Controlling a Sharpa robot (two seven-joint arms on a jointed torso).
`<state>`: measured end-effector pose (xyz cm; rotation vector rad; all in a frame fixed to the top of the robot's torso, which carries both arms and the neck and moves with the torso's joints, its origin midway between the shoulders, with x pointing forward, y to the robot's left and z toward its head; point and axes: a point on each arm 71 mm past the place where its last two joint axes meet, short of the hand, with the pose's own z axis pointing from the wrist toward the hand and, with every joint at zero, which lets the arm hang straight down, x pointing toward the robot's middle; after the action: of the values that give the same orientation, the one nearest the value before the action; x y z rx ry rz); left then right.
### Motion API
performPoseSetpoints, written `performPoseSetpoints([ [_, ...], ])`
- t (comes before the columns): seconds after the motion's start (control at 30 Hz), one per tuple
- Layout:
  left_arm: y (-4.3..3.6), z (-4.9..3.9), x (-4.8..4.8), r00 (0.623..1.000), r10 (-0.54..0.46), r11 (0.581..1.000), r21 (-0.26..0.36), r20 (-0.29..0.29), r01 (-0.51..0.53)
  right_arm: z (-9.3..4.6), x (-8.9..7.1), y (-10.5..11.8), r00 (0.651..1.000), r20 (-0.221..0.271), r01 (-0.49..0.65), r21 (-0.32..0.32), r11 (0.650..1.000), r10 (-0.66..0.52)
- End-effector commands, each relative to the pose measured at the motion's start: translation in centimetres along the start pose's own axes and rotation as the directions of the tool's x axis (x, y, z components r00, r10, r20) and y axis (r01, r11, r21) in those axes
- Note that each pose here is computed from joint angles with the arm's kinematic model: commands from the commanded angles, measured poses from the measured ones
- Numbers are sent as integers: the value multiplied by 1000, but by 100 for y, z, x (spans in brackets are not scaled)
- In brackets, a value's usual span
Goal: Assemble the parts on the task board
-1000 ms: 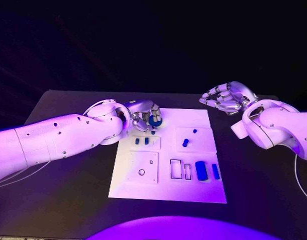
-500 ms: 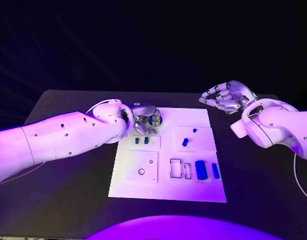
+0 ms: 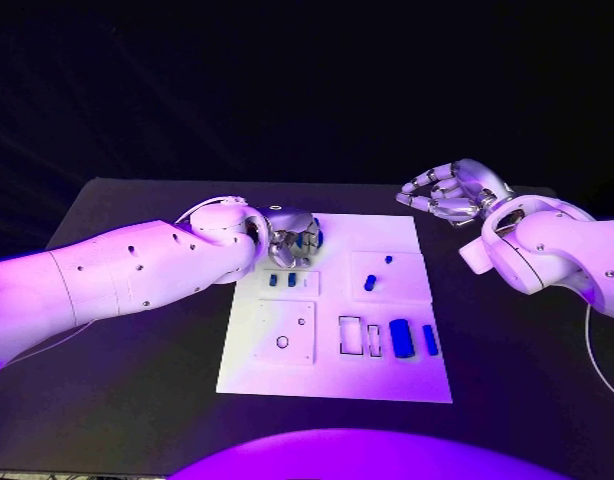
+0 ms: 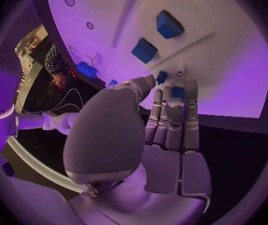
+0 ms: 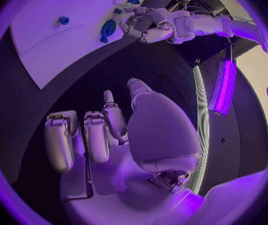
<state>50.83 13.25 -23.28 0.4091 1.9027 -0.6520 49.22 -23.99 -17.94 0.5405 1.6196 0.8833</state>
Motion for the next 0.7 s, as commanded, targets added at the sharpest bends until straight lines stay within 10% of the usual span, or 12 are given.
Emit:
performPoseSetpoints([
  [0.03, -11, 19, 13, 1000, 12, 1000, 5, -19, -12, 0, 11, 14, 1000, -5, 2, -15, 1000, -2],
  [0.7, 20, 60, 49, 998, 8, 1000, -8, -59, -8, -4, 11, 15, 1000, -7, 2, -15, 1000, -2],
])
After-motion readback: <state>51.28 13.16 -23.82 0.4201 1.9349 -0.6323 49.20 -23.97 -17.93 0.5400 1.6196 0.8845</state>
